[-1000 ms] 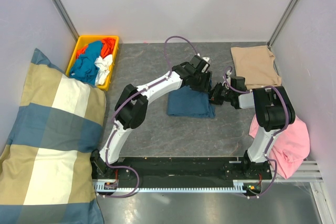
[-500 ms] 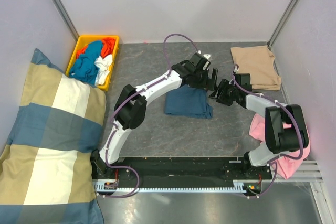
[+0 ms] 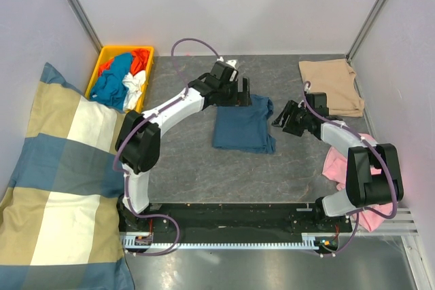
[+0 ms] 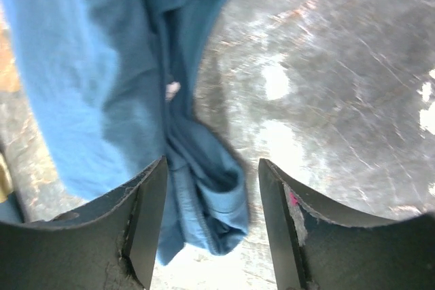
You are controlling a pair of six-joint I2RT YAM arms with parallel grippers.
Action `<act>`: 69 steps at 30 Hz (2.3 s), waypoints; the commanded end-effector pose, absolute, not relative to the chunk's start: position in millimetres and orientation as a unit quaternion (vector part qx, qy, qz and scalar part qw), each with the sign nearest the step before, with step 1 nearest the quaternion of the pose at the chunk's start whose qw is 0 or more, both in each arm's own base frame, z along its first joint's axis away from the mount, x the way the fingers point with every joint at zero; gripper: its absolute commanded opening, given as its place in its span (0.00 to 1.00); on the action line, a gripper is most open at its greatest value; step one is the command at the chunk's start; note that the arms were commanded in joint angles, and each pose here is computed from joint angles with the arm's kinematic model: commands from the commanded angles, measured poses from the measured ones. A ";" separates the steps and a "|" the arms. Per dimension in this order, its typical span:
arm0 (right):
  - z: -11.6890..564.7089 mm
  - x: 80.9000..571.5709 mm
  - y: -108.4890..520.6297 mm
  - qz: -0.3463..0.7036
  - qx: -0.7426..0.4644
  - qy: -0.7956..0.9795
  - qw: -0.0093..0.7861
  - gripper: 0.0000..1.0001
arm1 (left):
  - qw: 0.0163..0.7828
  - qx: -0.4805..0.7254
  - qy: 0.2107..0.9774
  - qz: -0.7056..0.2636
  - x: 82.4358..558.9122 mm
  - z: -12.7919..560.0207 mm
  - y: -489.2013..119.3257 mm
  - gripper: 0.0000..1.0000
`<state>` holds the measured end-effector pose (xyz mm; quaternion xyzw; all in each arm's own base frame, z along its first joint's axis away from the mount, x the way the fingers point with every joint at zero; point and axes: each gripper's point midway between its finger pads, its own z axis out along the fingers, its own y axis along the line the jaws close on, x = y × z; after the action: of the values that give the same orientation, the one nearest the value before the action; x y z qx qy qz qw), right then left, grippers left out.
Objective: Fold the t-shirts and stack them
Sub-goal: Fold the tshirt, then neatly place the folded tshirt to the corner
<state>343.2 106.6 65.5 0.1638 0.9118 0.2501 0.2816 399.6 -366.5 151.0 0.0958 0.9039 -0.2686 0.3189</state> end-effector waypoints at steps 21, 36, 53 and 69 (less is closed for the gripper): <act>70.9 372.6 156.9 0.339 0.090 0.896 0.272 0.94 | 0.279 0.071 0.938 -0.192 383.5 60.2 -320.2 1.00; 13.6 362.4 158.2 0.316 0.114 0.912 0.234 0.97 | 0.276 0.070 0.938 -0.197 383.0 60.1 -319.1 1.00; -22.6 343.6 182.8 0.328 0.118 0.921 0.173 0.98 | 0.276 0.062 0.937 -0.205 384.7 65.8 -317.5 1.00; -32.9 327.8 201.9 0.325 0.116 0.926 0.154 0.08 | 0.275 0.060 0.936 -0.209 382.3 68.8 -317.3 1.00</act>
<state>373.8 215.9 20.0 0.0842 0.8871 0.3824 0.2443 379.9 -315.2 59.3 0.0675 0.9416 -0.1972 0.2644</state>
